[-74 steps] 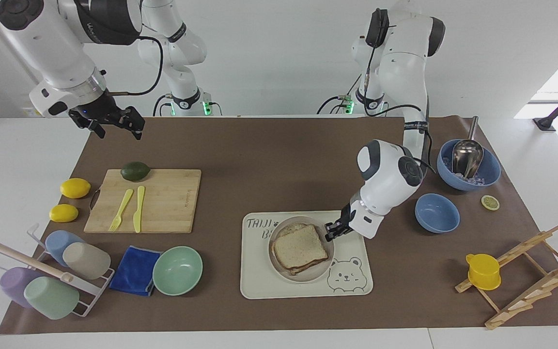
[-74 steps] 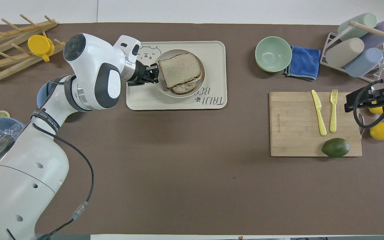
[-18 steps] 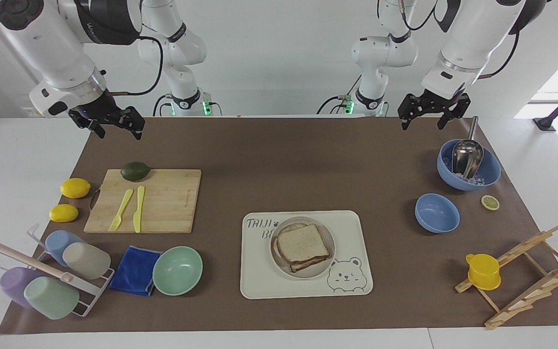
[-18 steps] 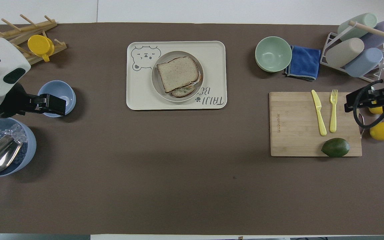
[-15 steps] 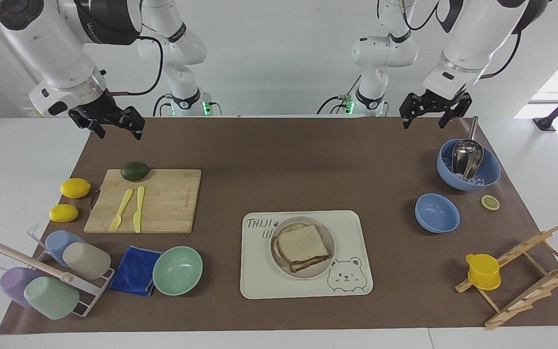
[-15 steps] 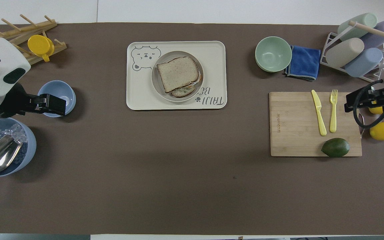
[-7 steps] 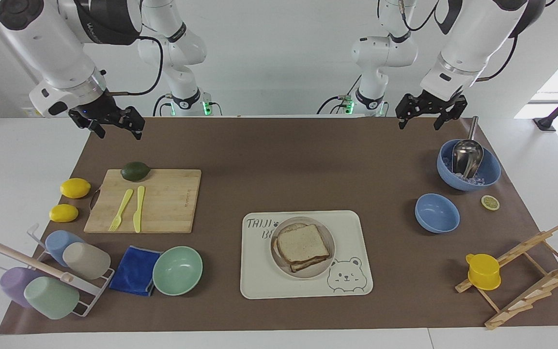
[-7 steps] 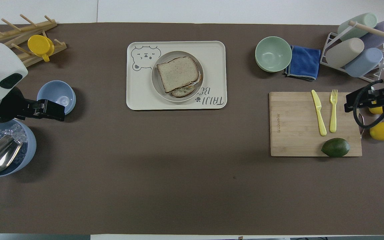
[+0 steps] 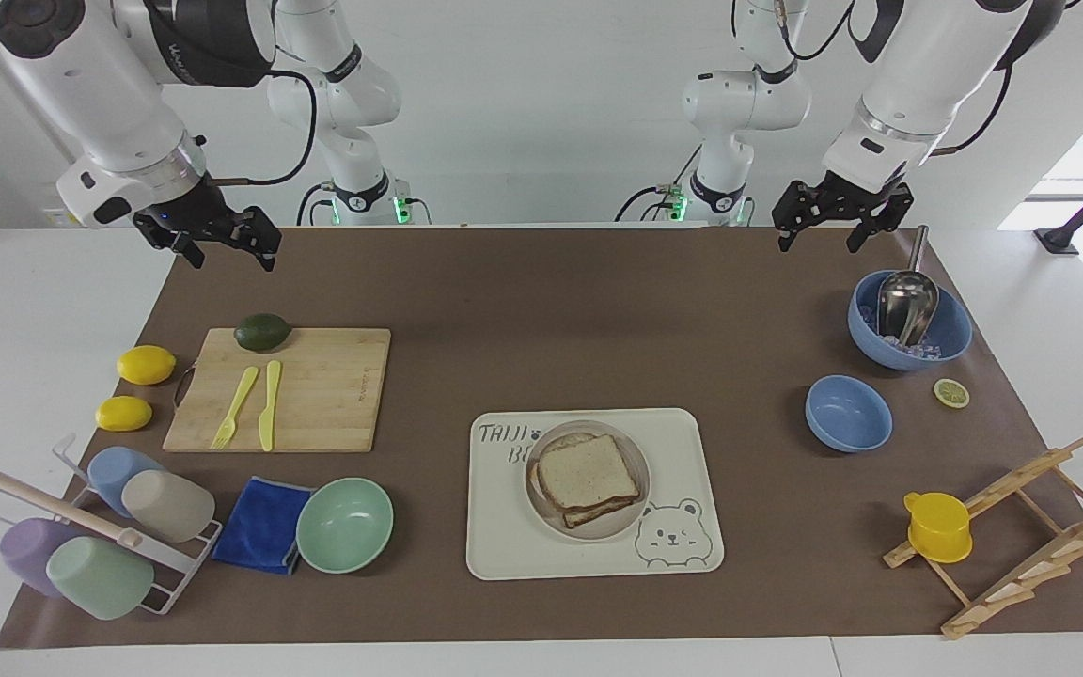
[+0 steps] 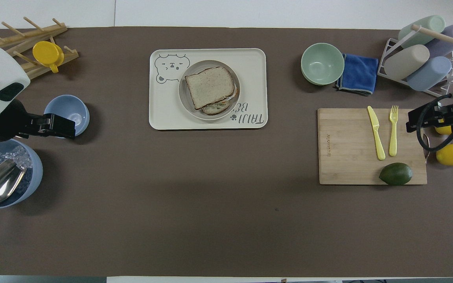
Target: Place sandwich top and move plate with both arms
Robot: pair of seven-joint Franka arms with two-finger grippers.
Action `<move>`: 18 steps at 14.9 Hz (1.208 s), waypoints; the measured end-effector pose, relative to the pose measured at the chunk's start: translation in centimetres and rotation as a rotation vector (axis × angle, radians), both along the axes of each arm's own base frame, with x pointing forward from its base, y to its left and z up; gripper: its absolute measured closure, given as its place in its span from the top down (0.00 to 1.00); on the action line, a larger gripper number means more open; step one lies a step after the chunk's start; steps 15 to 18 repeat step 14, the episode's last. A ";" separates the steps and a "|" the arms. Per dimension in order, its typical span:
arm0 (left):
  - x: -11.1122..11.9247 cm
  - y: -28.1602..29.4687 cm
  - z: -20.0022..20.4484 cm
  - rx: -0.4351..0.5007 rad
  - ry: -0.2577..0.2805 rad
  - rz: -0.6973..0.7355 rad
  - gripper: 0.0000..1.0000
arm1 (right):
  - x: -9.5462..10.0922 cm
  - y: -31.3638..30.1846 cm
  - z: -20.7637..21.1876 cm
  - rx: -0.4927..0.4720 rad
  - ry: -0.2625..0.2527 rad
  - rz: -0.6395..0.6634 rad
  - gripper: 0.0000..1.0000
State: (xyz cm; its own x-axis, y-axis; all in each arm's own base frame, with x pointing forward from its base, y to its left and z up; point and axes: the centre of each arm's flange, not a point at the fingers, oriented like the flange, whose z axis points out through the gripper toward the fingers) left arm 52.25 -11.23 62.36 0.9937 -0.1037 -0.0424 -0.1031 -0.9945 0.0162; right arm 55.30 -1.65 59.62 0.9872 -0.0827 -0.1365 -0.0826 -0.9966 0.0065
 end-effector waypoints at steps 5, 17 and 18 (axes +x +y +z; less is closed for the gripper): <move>0.1 0.0 -0.4 -0.010 0.009 0.003 1.00 | 0.0 0.0 0.0 0.000 0.000 0.000 1.00; 0.1 0.0 -0.4 -0.011 0.008 0.003 1.00 | 0.0 0.0 0.0 0.000 0.000 0.000 1.00; 0.1 0.0 -0.4 -0.011 0.008 0.003 1.00 | 0.0 0.0 0.0 0.000 0.000 0.000 1.00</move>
